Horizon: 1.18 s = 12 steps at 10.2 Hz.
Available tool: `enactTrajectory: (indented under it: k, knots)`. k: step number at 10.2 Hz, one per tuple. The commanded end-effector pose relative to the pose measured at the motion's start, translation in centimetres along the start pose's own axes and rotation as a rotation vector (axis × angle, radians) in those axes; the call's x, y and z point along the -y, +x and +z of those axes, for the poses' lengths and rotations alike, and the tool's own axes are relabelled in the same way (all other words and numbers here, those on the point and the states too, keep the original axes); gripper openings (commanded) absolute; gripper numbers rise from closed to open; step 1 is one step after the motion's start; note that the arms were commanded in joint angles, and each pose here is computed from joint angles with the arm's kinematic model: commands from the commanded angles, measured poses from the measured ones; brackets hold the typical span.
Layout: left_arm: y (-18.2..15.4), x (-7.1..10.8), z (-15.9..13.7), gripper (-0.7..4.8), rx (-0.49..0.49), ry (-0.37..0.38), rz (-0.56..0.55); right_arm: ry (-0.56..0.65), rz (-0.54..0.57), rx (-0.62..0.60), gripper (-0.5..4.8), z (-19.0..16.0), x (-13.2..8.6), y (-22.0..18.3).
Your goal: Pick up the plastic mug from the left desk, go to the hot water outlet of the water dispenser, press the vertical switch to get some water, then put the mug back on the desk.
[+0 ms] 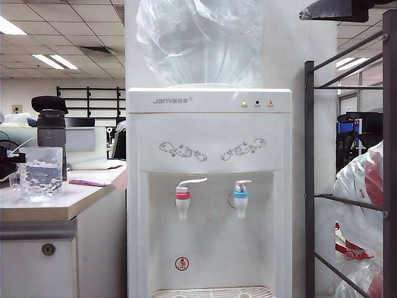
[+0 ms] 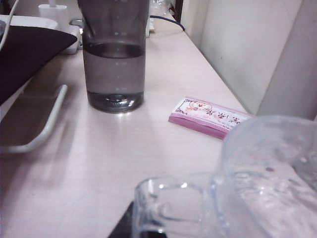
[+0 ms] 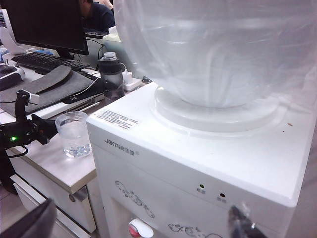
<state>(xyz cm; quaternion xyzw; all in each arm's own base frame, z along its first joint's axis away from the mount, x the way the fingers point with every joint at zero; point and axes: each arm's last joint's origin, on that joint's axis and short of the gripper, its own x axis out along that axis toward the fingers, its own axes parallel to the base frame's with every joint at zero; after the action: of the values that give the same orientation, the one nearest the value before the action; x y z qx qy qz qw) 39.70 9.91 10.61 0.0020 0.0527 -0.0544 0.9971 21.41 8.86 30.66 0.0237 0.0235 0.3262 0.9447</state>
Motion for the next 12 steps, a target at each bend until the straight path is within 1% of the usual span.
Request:
enactTrajectory:
  k: [1,3,4,5,6,8,9,10,11,12]
  knots:
    - [0.0,0.0,0.0,-0.06,-0.004,0.01,-0.005,0.024,0.006,-0.048,4.79,-0.4,-0.1,-0.1]
    - [0.0,0.0,0.0,-0.06,-0.004,0.01,-0.005,0.03,0.004,-0.069,4.79,-0.6,-0.1,-0.1]
    - [-0.4,0.1,1.1,-0.06,0.128,0.063,0.004,0.031,0.0,-0.07,4.79,-0.6,-0.1,-0.1]
    - [-0.8,0.3,0.6,-0.06,0.116,0.058,0.004,0.031,0.001,-0.07,4.79,-0.6,-0.1,-0.1]
    - [-2.1,1.0,-0.1,-0.06,0.128,0.063,0.001,0.031,0.001,-0.07,4.79,-0.6,-0.1,-0.1]
    - [-4.1,2.4,-0.1,-0.06,0.099,0.052,-0.015,0.031,0.001,-0.07,4.79,-0.6,-0.1,-0.1]
    - [-5.7,4.3,0.5,-0.06,0.092,0.051,-0.052,0.033,0.0,-0.077,4.79,-0.6,-0.1,-0.1]
    - [-6.3,5.4,0.8,-0.06,0.095,0.054,-0.079,0.036,0.0,-0.085,4.79,-0.7,-0.1,-0.1]
    - [-7.1,7.9,1.1,-0.06,0.127,0.067,-0.144,0.049,-0.002,-0.127,4.79,-1.1,0.0,-0.1]
    - [-7.4,8.6,1.0,-0.06,0.127,0.068,-0.164,0.049,-0.002,-0.127,4.79,-1.2,0.0,-0.1]
